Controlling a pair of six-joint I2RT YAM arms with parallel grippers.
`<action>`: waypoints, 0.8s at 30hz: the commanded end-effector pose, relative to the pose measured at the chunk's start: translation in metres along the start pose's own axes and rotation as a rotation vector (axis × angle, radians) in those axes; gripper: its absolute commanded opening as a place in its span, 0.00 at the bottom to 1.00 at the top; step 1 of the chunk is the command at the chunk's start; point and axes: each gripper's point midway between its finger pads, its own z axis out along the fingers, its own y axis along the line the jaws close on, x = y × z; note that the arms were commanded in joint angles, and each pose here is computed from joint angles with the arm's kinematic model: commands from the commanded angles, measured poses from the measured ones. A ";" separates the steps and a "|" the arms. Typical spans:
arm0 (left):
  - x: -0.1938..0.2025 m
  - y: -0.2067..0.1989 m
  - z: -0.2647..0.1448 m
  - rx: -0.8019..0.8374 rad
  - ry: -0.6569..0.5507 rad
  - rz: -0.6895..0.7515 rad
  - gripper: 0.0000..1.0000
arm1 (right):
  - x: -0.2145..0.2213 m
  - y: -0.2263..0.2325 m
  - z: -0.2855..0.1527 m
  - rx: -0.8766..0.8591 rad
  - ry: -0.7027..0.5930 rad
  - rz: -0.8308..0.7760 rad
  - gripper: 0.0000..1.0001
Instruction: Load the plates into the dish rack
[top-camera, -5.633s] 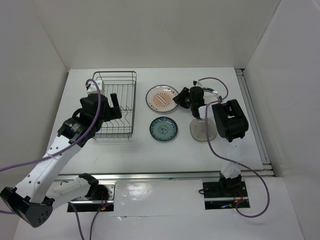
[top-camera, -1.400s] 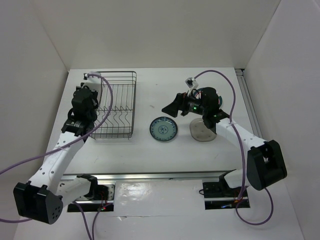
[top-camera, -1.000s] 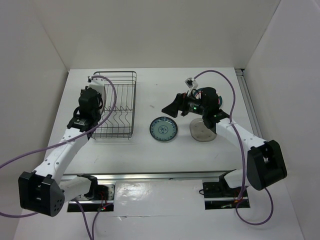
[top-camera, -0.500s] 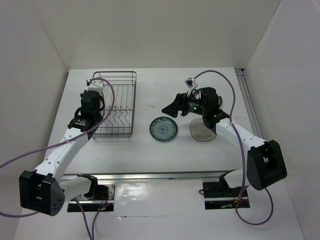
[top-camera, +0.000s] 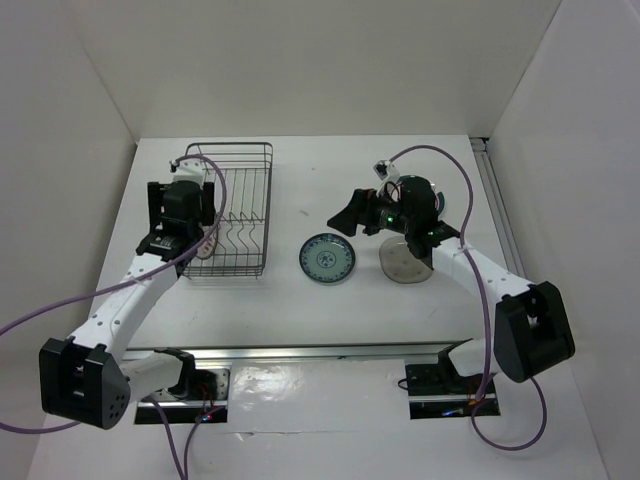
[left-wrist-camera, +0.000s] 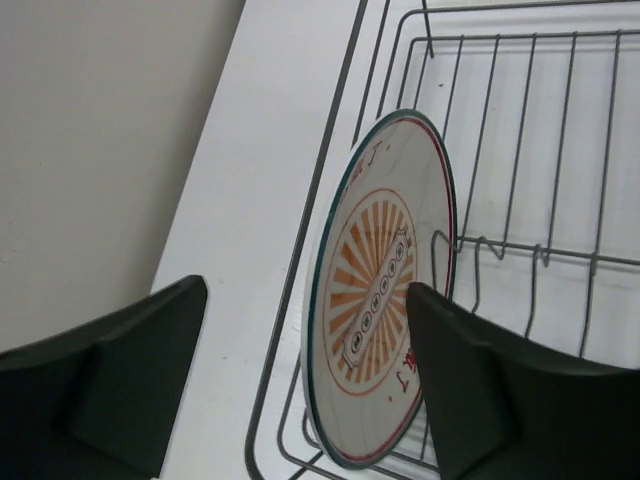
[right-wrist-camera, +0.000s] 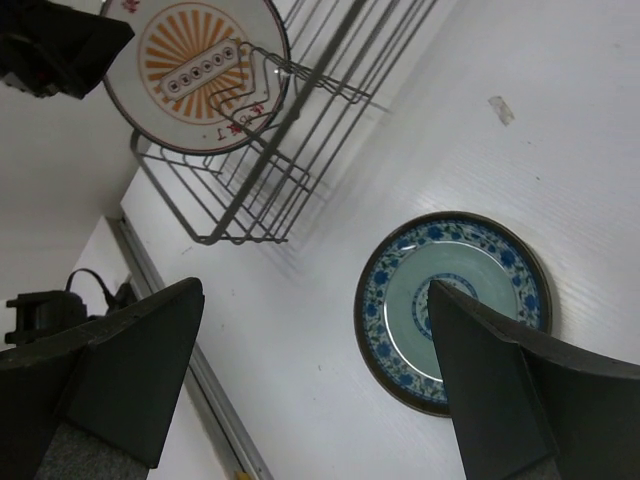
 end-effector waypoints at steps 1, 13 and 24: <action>-0.035 -0.002 -0.007 0.025 -0.072 -0.126 0.98 | -0.013 -0.008 -0.009 0.093 -0.035 -0.018 1.00; -0.131 -0.032 -0.130 0.526 -0.309 -0.375 1.00 | 0.052 -0.039 -0.065 0.406 -0.026 0.104 1.00; -0.137 -0.082 -0.166 0.872 -0.307 -0.387 1.00 | 0.132 -0.054 -0.037 0.430 0.025 0.198 0.87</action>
